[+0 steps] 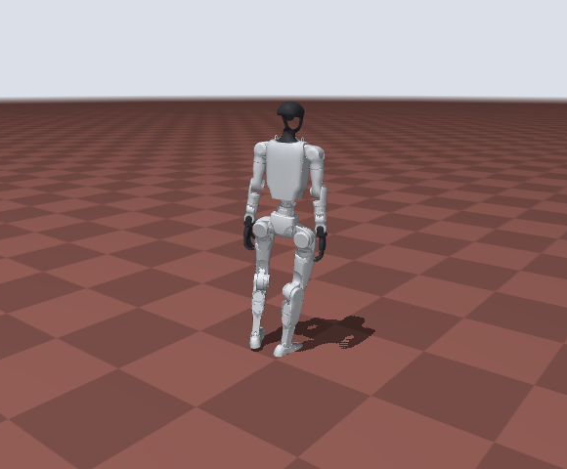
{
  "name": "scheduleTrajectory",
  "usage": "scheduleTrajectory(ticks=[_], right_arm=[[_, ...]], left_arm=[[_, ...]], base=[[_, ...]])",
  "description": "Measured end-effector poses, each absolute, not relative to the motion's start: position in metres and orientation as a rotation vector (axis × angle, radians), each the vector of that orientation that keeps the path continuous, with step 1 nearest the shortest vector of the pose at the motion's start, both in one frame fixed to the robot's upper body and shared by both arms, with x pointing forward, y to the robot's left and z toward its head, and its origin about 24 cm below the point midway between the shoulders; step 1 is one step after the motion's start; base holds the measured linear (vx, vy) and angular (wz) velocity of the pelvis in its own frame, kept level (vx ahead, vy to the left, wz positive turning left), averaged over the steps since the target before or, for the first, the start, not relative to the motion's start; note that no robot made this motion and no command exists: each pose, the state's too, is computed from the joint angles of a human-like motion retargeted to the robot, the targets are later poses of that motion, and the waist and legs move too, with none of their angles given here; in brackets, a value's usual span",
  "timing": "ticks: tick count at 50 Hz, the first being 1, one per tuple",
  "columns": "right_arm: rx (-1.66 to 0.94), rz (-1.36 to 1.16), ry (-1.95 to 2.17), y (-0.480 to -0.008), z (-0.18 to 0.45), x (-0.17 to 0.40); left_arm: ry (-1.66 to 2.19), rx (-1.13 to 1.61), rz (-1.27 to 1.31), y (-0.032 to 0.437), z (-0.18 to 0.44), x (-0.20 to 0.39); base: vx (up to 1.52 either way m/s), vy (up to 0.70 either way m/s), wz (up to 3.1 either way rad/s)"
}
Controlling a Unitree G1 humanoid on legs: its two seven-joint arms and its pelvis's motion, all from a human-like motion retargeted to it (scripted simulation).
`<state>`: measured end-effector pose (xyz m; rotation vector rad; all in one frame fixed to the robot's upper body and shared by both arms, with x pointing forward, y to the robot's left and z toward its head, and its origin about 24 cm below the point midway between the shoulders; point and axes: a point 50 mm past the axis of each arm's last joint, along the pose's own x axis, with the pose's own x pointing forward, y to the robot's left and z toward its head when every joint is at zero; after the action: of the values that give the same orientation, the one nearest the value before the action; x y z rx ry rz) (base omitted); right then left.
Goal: Upper body actions
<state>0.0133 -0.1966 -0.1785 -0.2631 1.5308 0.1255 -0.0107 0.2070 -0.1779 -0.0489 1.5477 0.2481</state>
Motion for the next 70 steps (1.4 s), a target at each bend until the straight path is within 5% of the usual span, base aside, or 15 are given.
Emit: scheduleTrajectory(ticks=[39, 47, 70], right_arm=[[-0.423, 0.222, 1.448, -0.196, -0.176, 0.052], [-0.294, 0.084, 1.498, -0.200, -0.176, 0.043], [-0.097, -0.179, 1.748, -0.195, -0.175, -0.024]], left_arm=[[1.556, -0.009, 0.355, 0.237, -0.171, -0.019], [1.627, 0.030, 0.289, 0.227, -0.172, -0.039], [1.454, 0.056, 0.151, 0.201, -0.179, 0.021]], base=[[-0.10, 0.05, -1.66], [-0.21, -0.05, -2.25], [0.04, -0.16, -1.20]])
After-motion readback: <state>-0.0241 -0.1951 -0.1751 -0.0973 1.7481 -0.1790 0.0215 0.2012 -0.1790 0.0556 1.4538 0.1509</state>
